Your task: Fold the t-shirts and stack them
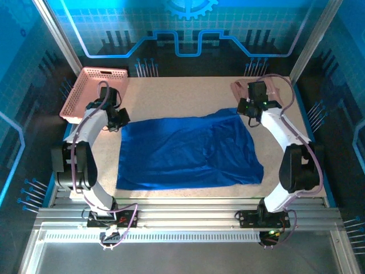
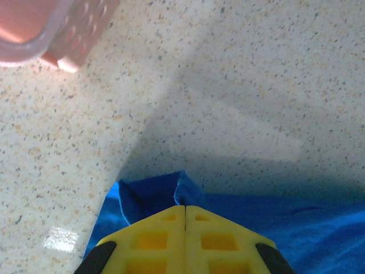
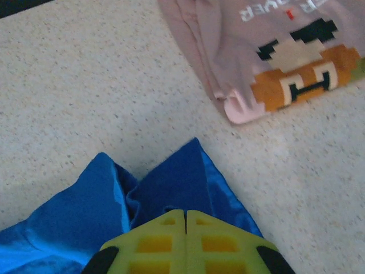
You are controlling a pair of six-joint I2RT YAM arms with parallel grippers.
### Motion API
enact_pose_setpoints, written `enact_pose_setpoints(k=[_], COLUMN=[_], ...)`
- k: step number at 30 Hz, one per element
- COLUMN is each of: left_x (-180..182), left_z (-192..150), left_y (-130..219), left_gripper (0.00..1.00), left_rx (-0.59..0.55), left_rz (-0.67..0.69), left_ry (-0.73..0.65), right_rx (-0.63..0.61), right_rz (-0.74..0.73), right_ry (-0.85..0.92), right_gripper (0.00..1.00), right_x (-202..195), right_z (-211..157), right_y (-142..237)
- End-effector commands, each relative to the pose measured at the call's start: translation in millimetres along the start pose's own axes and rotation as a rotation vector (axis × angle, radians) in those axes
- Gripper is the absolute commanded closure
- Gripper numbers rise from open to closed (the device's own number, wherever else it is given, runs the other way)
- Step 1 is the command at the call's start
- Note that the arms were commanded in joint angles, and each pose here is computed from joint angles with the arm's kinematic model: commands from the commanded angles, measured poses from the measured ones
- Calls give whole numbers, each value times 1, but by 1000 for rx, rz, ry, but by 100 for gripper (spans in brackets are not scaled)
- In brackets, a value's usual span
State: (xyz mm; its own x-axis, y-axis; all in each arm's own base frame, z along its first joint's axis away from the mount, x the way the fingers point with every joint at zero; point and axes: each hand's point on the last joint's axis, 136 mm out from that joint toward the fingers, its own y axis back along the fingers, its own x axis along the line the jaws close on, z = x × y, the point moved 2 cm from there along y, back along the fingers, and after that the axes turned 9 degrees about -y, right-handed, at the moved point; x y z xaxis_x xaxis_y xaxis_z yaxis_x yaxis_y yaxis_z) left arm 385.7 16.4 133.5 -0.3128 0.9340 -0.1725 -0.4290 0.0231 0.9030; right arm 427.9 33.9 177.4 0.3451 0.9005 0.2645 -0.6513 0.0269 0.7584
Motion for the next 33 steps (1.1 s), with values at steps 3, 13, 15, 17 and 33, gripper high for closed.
enact_pose_setpoints(k=[3,13,15,17,33], left_x=[15,34,37,39,57], left_z=[-18,-58,-66,-73,-125], left_y=[8,14,13,11,-5], left_gripper=[100,100,100,100,100], left_rx=[-6,27,43,52,168], left_rz=[37,95,103,108,170], left_ry=[63,105,118,131,202], right_rx=[-21,23,36,49,160], right_rz=[-27,-27,-19,-15,-78], right_ry=[-76,-145,-152,-157,-201], right_gripper=[100,100,100,100,100], right_x=[-32,-62,-65,-67,-105], right_z=[-10,-50,-59,-67,-114], right_y=[16,35,36,38,29])
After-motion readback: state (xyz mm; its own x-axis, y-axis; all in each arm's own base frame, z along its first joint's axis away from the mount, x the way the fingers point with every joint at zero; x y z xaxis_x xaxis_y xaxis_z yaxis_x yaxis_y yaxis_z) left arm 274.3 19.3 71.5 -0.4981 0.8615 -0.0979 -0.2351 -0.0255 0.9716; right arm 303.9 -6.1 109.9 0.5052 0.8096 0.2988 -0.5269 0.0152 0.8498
